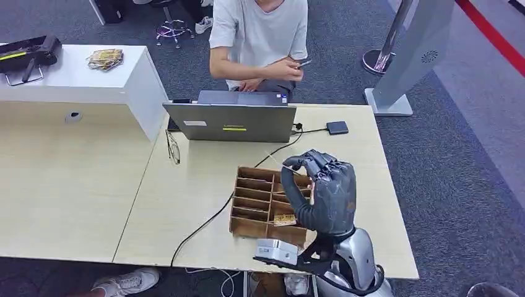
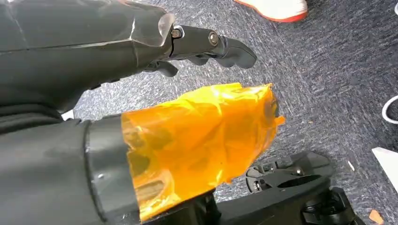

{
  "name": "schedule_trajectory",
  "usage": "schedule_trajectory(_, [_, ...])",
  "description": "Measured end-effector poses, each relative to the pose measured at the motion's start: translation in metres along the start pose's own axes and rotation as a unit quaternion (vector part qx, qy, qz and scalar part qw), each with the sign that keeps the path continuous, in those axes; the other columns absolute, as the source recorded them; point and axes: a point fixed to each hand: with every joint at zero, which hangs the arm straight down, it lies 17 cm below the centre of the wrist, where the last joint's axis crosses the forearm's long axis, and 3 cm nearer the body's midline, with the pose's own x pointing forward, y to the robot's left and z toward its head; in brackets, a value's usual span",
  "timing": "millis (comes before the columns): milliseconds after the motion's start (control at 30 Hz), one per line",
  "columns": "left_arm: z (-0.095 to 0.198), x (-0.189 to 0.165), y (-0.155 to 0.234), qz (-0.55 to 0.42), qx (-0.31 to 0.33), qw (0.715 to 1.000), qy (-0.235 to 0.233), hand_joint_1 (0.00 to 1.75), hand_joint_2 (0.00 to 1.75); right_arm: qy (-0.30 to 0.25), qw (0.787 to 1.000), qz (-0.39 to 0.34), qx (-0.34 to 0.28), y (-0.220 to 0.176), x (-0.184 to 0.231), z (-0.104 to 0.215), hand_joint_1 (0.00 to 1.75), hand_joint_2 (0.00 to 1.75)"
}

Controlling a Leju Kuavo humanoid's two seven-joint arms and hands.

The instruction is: Pass the card to the sensor for recognition and then transmit it.

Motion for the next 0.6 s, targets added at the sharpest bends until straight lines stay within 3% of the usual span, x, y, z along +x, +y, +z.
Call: schedule_trajectory(600, [0.0,0.0,-0.001,-0.009,-0.003,1.0,-0.003,0.0,0.0,-0.029,0.999,-0.015,0.016,0.006,0.02,-0.016,1.75,1.75])
